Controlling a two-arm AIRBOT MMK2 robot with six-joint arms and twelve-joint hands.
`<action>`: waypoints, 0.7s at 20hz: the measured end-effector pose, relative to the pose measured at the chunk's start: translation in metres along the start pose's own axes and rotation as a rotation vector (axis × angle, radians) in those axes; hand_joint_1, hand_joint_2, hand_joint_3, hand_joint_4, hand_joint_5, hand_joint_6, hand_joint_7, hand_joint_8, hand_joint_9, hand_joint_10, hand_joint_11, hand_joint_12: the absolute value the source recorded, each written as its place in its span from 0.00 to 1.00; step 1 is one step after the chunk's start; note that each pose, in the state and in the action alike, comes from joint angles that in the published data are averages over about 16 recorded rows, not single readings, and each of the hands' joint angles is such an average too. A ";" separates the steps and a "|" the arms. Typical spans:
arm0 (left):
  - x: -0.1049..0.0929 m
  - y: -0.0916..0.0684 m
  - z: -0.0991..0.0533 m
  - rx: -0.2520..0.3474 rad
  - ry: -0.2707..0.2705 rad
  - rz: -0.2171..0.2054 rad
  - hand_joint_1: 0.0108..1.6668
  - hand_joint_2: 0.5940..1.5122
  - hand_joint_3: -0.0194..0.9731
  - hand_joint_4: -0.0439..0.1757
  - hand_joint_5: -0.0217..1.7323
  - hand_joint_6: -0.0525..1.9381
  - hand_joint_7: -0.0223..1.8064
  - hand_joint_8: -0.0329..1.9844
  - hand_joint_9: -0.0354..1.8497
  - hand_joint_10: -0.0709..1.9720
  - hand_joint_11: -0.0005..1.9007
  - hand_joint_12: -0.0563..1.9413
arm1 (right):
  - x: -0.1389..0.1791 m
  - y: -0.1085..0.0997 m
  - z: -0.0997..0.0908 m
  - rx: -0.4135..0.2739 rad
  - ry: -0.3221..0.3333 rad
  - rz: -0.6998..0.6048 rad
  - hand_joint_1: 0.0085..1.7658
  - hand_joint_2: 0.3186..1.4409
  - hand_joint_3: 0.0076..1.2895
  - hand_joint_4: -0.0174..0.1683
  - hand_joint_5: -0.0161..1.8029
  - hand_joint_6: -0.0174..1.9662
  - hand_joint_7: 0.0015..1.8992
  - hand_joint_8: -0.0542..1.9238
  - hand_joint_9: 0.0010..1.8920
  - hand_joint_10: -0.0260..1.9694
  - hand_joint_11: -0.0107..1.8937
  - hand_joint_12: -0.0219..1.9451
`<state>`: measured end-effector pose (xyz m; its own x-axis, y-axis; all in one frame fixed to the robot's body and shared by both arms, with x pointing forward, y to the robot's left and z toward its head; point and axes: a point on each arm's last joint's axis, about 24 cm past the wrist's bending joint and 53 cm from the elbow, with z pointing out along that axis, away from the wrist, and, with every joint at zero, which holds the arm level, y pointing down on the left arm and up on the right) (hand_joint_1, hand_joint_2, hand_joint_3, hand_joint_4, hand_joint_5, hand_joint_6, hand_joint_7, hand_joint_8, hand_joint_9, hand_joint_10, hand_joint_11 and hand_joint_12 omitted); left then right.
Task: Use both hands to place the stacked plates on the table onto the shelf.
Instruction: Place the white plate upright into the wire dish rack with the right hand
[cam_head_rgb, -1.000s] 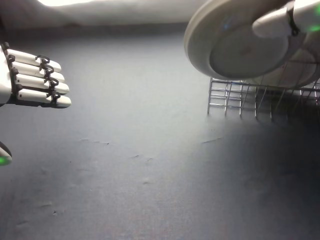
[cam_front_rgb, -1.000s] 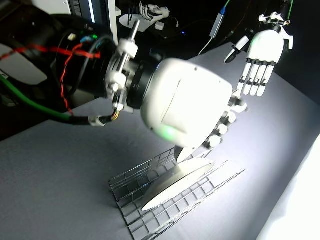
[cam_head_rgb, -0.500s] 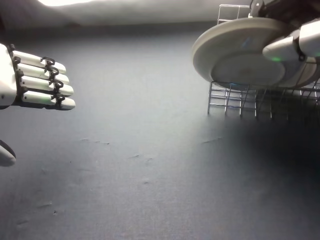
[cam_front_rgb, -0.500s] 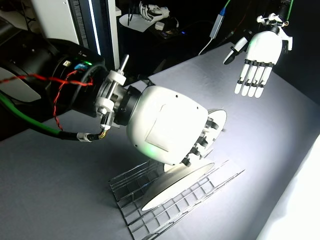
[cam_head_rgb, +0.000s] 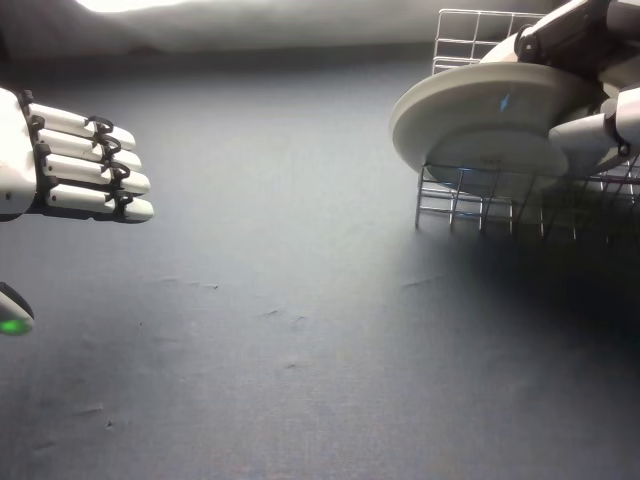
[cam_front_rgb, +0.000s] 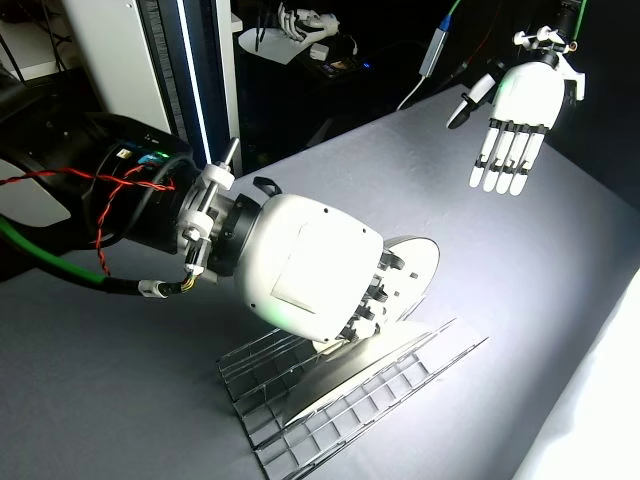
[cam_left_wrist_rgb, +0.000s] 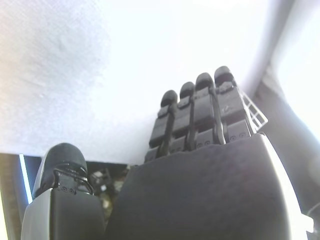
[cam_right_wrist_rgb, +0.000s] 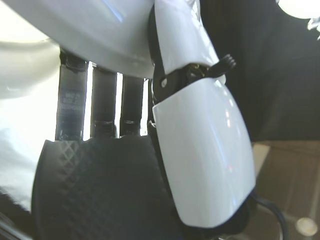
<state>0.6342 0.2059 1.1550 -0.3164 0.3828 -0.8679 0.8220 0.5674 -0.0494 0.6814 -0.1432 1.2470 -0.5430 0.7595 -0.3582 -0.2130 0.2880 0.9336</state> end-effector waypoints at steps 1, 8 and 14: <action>0.000 0.000 0.000 0.000 0.000 0.000 0.01 0.54 0.03 0.20 0.02 0.03 0.02 0.02 0.03 0.04 0.01 0.03 | 0.000 0.000 0.000 -0.005 0.003 -0.017 0.76 0.69 0.00 0.05 0.41 0.50 0.45 0.50 0.42 0.56 0.37 0.74; 0.000 -0.001 0.000 0.002 0.001 0.001 0.01 0.53 0.03 0.19 0.02 0.03 0.02 0.02 0.03 0.04 0.01 0.03 | 0.002 0.014 0.000 -0.055 0.020 -0.122 0.74 0.70 0.00 0.05 0.37 0.33 0.40 0.29 0.32 0.43 0.23 0.76; 0.000 -0.001 0.001 0.002 0.001 0.001 0.01 0.53 0.03 0.19 0.02 0.03 0.02 0.02 0.03 0.04 0.01 0.03 | 0.010 0.039 0.000 -0.140 0.051 -0.252 0.73 0.70 0.01 0.06 0.33 0.18 0.36 0.11 0.25 0.34 0.13 0.77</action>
<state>0.6334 0.2050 1.1545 -0.3159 0.3847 -0.8673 0.8236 0.5651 -0.0493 0.6677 -0.1236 1.2801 -0.4983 0.6425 -0.5822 -0.4548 0.3780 0.8064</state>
